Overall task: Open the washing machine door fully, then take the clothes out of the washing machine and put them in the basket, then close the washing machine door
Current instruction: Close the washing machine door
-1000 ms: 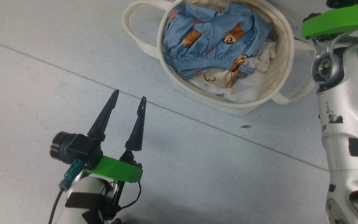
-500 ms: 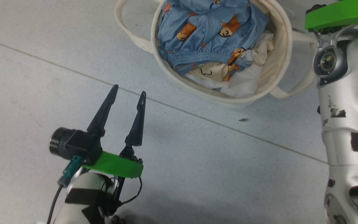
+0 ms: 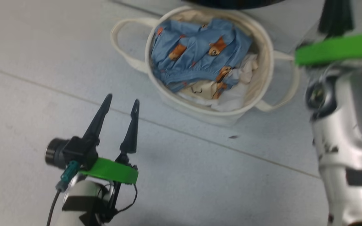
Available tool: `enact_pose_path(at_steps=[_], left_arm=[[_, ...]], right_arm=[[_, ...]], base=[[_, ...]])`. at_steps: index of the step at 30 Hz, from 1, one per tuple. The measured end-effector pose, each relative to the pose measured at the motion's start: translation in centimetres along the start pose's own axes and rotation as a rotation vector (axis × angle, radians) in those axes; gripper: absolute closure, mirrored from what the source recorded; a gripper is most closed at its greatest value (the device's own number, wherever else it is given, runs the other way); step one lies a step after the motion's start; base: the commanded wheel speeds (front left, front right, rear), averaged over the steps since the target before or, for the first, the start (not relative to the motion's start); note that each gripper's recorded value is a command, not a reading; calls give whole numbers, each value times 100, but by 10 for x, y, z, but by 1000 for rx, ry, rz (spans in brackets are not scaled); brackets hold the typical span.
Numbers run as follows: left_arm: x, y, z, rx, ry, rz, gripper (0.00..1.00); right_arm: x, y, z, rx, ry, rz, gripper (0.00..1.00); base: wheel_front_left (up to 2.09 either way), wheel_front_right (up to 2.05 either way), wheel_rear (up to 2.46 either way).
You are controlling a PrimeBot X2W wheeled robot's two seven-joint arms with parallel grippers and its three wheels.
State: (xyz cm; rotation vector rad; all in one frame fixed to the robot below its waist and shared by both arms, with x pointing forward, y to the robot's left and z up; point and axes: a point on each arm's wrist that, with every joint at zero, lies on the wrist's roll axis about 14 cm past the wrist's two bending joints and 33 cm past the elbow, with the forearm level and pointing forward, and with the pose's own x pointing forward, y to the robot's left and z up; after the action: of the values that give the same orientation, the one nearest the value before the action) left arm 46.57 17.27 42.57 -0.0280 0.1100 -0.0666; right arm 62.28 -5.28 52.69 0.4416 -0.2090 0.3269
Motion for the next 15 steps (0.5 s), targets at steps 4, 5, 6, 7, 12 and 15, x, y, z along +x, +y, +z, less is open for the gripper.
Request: enact_pose_path(at_steps=[4, 5, 6, 7, 12, 15], left_arm=[[-13, -5, 3, -20, 1, -7, 0], [-15, -7, 7, -25, -7, -9, 0], [-17, -9, 10, -28, -16, -13, 0], [-18, -11, 13, -28, -23, -21, 0], [-23, -29, 27, -20, -61, -77, 0], [-28, -40, 35, -23, -85, -113, 0]], right_arm=[[-40, 10, 5, -19, 39, 13, 100], [-50, 13, 9, -23, 43, 16, 100], [-60, 15, 14, -37, 41, 20, 100], [-69, 18, 20, -54, 37, 26, 100], [-115, 18, 54, -150, 5, 7, 100], [-145, 8, 72, -179, -13, -45, 20]], base=[[0, 0, 0], [0, 0, 0], [0, 0, 0], [0, 0, 0], [0, 0, 0], [0, 0, 0]])
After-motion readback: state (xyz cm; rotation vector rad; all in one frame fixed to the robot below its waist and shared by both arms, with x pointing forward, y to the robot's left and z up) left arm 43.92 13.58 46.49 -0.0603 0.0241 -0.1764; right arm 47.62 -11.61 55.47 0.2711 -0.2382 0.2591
